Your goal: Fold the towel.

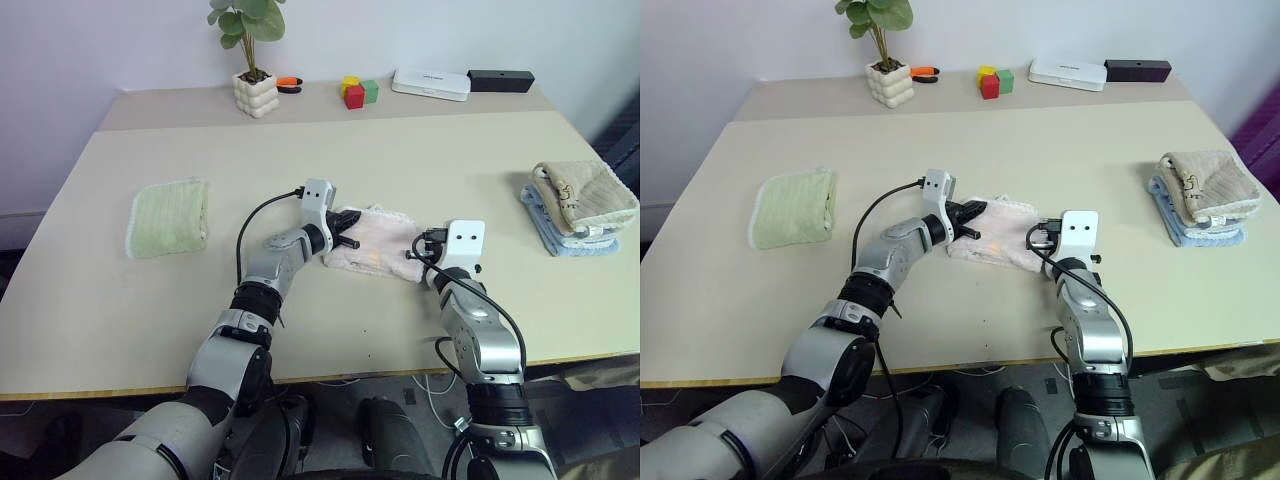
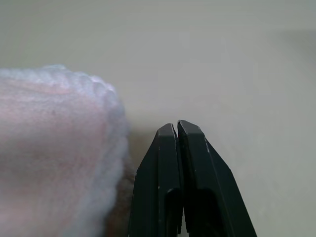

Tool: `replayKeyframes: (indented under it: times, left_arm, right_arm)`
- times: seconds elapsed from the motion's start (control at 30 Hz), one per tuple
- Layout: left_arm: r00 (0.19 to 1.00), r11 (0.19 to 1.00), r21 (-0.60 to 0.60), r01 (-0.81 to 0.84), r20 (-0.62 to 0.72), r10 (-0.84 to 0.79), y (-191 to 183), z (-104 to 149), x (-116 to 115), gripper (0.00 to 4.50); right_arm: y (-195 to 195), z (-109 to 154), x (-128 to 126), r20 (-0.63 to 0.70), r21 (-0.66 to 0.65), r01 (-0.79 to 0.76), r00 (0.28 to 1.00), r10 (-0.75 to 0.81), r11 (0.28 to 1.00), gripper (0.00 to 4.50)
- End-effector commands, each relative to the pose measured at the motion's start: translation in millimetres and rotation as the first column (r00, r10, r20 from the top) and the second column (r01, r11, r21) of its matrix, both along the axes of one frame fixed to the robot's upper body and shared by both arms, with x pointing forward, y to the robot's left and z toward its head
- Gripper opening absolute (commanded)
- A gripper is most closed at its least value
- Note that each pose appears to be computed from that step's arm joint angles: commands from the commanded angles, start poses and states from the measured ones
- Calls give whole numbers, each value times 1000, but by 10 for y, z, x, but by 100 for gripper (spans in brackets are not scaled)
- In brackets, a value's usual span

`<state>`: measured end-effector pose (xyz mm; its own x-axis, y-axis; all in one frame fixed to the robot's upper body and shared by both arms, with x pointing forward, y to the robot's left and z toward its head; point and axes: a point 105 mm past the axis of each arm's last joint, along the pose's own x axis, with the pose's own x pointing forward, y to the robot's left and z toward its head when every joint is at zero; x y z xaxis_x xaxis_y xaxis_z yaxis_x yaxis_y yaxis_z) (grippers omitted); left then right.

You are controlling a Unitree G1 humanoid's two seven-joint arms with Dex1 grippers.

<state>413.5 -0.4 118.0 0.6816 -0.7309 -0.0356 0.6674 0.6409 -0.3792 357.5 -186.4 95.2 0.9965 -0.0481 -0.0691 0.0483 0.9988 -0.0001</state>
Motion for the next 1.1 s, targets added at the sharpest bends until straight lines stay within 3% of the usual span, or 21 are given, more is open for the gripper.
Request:
replayKeyframes:
  times: [0.03,0.1,0.2,0.37,0.43,0.47,0.53,0.6,0.77,0.8,0.9,1.1]
  left_arm:
    - [998,995,-100,22,57,-17,37,261,-1,2]
    - [997,988,-146,45,64,-36,81,353,-18,2]
    - [994,986,-162,38,104,-21,173,470,-8,78]
    - [987,990,-134,-40,146,60,417,582,107,331]
    - [987,992,-128,-1,161,22,506,630,94,432]
    - [987,993,-114,14,158,4,571,629,96,448]
    - [990,994,-93,60,130,-48,680,601,78,450]
    - [986,987,-42,152,82,-148,757,498,-3,450]
    - [940,941,26,338,-48,-337,861,293,-223,450]
    - [934,937,7,349,-82,-347,885,265,-238,450]
    - [901,921,-68,385,-187,-390,879,197,-309,450]
    - [817,887,-191,421,-345,-462,753,72,-432,450]
  right_arm:
    - [27,221,33,85,-3,-12,996,12,1000,5]
    - [-28,253,36,96,-13,6,995,-5,1000,5]
    - [-122,292,41,112,-37,34,993,-29,999,0]
    - [-350,492,42,175,-203,60,984,-24,977,0]
    - [-355,669,21,226,-239,-29,970,84,971,0]
    - [-286,761,-24,249,-240,-127,950,187,962,26]
    - [-222,903,-128,286,-224,-266,902,324,937,85]
    - [-179,1017,-267,313,-197,-409,835,453,891,179]
    - [-91,1130,-628,294,-192,-661,666,685,726,418]
    - [-81,1134,-713,278,-179,-708,630,725,684,444]
    - [-61,1090,-863,208,-169,-780,570,795,603,444]
    - [-102,1100,-944,140,-189,-800,552,822,569,444]
